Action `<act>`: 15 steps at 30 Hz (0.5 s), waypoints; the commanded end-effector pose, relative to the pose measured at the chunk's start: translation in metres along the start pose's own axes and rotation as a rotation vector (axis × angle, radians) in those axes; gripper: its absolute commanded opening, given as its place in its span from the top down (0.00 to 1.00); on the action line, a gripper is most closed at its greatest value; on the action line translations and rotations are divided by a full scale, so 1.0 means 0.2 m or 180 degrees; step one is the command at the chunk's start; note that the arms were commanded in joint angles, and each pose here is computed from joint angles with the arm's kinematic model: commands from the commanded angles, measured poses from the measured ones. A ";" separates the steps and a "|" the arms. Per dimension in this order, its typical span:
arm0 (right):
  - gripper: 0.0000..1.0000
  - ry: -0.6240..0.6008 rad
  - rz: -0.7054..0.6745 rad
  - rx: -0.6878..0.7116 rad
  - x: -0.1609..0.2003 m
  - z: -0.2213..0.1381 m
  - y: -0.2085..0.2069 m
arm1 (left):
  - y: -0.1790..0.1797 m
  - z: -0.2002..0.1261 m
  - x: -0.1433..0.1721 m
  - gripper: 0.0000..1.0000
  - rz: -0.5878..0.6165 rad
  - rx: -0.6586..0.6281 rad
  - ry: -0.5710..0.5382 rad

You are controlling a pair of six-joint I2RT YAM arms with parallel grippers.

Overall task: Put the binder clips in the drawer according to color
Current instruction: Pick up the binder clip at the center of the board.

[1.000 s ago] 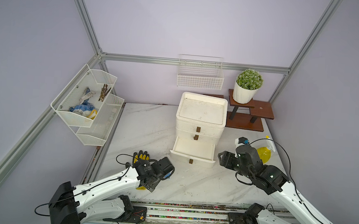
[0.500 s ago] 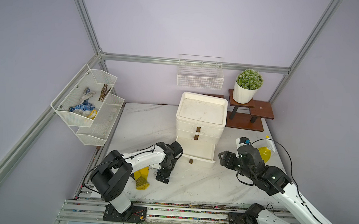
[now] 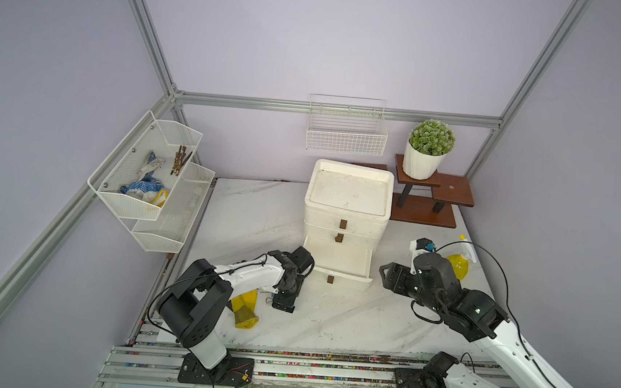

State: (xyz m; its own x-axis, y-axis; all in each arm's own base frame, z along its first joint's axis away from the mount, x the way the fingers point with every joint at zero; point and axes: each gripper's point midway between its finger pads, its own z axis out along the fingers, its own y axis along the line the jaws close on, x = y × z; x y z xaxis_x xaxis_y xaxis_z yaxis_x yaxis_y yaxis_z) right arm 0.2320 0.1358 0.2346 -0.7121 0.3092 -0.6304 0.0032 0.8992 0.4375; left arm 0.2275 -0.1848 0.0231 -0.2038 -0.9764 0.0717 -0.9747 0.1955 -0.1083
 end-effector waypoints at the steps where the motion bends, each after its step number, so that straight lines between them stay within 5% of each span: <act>1: 0.26 -0.0032 -0.0028 0.0077 -0.01 0.00 -0.03 | -0.01 -0.01 -0.05 0.33 -0.1019 0.0098 -0.0109; 7: 0.26 -0.0046 -0.0008 0.0075 -0.02 0.00 -0.02 | -0.07 -0.12 -0.06 0.50 -0.0779 0.0276 -0.0241; 15: 0.26 -0.0154 -0.0011 0.0117 -0.04 -0.03 -0.04 | -0.28 -0.42 0.07 0.55 0.0569 0.0712 -0.0583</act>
State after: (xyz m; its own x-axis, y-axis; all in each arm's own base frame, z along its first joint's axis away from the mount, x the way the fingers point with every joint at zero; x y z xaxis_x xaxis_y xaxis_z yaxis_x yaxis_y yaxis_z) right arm 0.2333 0.1313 0.2356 -0.6989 0.3153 -0.6420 0.0165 0.9045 0.4262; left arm 0.2644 -0.2027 0.0875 -0.2628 -0.9632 -0.0560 -0.9241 0.2679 -0.2725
